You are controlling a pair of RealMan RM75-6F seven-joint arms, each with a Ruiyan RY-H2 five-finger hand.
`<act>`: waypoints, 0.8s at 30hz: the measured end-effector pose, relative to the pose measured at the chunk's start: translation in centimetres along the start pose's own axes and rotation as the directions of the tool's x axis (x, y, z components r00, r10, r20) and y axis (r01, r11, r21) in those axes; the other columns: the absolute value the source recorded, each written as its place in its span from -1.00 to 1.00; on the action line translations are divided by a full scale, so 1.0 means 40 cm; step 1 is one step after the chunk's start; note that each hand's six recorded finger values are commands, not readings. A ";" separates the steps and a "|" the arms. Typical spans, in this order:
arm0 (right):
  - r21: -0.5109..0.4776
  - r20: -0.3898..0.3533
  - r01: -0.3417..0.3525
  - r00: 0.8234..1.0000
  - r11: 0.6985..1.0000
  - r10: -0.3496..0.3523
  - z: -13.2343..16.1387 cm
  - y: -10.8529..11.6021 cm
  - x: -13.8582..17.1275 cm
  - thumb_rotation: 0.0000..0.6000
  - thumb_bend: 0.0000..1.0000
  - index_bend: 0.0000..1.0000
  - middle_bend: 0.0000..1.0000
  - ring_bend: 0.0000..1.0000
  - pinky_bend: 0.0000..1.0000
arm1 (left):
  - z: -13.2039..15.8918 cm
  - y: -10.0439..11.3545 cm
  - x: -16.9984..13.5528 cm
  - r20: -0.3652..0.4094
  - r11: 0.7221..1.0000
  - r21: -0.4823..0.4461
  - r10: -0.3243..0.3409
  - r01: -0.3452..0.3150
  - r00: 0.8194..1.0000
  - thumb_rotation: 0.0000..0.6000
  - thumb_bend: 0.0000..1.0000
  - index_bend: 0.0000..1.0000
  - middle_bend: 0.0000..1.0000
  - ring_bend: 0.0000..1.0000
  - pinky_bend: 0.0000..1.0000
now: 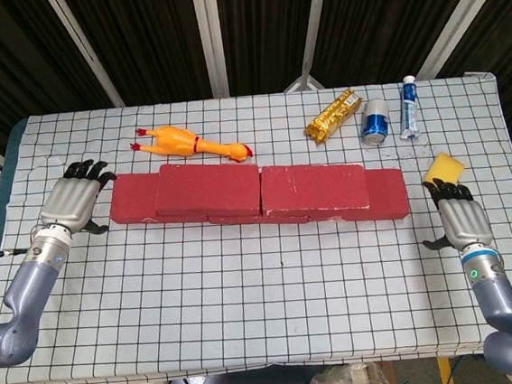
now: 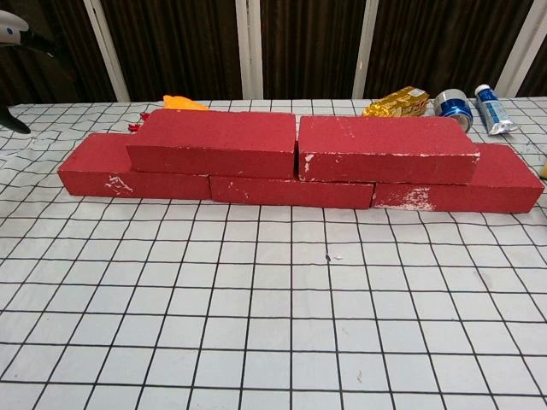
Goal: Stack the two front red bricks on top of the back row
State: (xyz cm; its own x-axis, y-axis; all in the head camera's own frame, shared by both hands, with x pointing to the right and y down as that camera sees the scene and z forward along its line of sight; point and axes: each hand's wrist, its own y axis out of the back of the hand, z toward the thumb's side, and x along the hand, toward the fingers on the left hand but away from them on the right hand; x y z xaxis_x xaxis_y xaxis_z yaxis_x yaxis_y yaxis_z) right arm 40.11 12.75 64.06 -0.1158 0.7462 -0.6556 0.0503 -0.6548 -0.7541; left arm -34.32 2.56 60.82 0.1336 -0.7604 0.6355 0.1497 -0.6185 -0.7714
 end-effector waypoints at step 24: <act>0.010 -0.030 -0.042 0.999 0.999 0.042 0.044 -0.020 -0.007 1.00 -0.68 -0.87 -1.00 -1.00 -1.00 | 0.080 -0.118 0.072 0.014 0.996 0.044 -0.083 0.082 0.996 1.00 -1.00 -0.60 -0.91 -1.00 -0.97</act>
State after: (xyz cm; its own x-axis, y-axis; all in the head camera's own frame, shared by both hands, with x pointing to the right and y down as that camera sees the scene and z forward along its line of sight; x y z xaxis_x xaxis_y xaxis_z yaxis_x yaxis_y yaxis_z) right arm 38.35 12.86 64.91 -0.0840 0.7210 -0.6879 0.0454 -0.6868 -0.7254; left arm -31.49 3.92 66.41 0.1345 -0.7034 0.6979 0.2035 -0.6697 -0.7142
